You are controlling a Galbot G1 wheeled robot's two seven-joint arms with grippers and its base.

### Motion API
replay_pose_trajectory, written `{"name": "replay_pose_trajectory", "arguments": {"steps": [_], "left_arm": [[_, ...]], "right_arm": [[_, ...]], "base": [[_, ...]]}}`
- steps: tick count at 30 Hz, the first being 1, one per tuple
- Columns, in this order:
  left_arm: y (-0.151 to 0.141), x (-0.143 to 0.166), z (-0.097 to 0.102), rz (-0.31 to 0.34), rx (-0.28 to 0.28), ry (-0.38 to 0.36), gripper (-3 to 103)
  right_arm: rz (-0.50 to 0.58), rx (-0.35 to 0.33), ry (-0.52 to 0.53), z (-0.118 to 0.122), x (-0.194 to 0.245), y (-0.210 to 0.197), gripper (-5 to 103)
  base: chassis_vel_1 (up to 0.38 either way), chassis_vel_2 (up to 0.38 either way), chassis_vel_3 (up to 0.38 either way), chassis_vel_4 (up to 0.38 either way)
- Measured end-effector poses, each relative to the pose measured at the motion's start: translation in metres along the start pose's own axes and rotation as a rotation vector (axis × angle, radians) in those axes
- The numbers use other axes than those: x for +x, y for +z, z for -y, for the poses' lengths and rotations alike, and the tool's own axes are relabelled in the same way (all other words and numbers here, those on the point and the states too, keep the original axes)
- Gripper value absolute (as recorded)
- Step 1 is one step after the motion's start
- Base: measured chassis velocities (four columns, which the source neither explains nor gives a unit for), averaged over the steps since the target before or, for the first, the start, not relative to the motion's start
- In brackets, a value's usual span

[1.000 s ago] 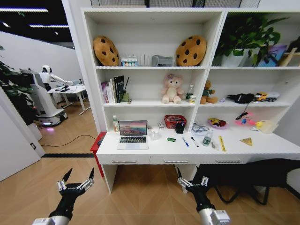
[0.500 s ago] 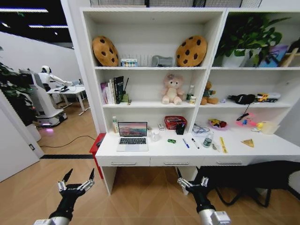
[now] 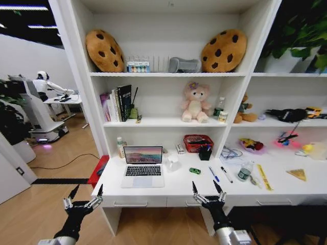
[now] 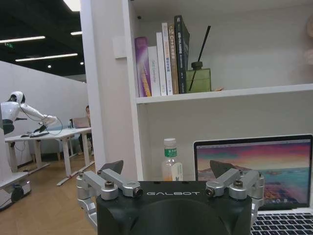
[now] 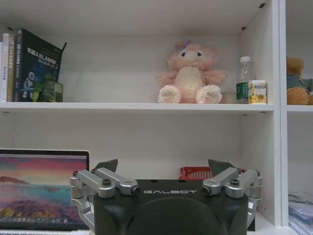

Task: Organize the objects on the table.

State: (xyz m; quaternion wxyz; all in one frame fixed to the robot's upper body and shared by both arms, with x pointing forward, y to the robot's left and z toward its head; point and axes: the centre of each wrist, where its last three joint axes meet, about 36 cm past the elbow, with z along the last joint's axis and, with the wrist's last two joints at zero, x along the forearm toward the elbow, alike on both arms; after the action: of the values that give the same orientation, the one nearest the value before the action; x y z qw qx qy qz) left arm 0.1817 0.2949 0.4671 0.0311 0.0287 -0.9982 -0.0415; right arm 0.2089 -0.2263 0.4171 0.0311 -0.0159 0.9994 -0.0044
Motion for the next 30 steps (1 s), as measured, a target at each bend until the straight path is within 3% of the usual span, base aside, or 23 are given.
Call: {"name": "replay_pose_trajectory", "arguments": {"steps": [9, 13, 15, 18, 20, 21, 22, 23, 27, 28, 29, 30], "left_arm": [[0.004, -0.005, -0.007, -0.002, -0.022, 0.021, 97], [0.003, -0.014, -0.025, 0.007, -0.064, 0.056, 98], [0.0, -0.023, -0.039, 0.018, -0.089, 0.089, 94], [-0.002, -0.027, -0.043, 0.022, -0.097, 0.1, 90], [-0.005, -0.04, -0.055, 0.025, -0.117, 0.131, 78], [-0.005, -0.04, -0.055, 0.025, -0.117, 0.131, 78], [-0.007, -0.051, -0.063, 0.027, -0.14, 0.15, 68], [-0.007, -0.057, -0.067, 0.027, -0.152, 0.161, 68], [-0.013, -0.094, -0.093, 0.021, -0.219, 0.22, 51], [-0.028, -0.129, -0.115, 0.044, -0.307, 0.261, 45], [-0.028, -0.129, -0.115, 0.044, -0.307, 0.261, 45], [-0.043, -0.158, -0.13, 0.058, -0.38, 0.302, 40]], "right_arm": [[0.015, 0.037, -0.001, 0.007, 0.0, -0.006, 100], [0.023, 0.072, 0.022, 0.02, -0.006, -0.009, 100], [0.024, 0.079, 0.044, 0.028, -0.008, -0.01, 100], [0.023, 0.081, 0.051, 0.03, -0.008, -0.009, 100], [0.024, 0.091, 0.069, 0.037, -0.009, -0.008, 100], [0.024, 0.091, 0.069, 0.037, -0.009, -0.008, 100], [0.031, 0.096, 0.082, 0.04, -0.01, -0.006, 100], [0.034, 0.098, 0.089, 0.042, -0.011, -0.006, 100], [0.039, 0.118, 0.12, 0.053, -0.01, -0.001, 100], [0.035, 0.136, 0.131, 0.062, -0.007, 0.004, 100], [0.035, 0.136, 0.131, 0.062, -0.007, 0.004, 100], [0.026, 0.148, 0.142, 0.069, -0.005, 0.008, 100]], "base": [[-0.228, 0.247, 0.192, -0.201], [0.001, 0.016, -0.011, 0.016], [0.051, -0.113, -0.064, 0.07], [0.061, -0.094, -0.098, 0.076], [0.056, -0.046, -0.036, 0.02], [0.054, -0.017, -0.036, 0.004], [0.0, 0.0, 0.0, 0.0], [0.0, 0.0, 0.0, 0.0], [0.0, 0.0, 0.0, 0.0], [0.0, 0.0, 0.0, 0.0], [0.0, 0.0, 0.0, 0.0], [0.0, 0.0, 0.0, 0.0]]}}
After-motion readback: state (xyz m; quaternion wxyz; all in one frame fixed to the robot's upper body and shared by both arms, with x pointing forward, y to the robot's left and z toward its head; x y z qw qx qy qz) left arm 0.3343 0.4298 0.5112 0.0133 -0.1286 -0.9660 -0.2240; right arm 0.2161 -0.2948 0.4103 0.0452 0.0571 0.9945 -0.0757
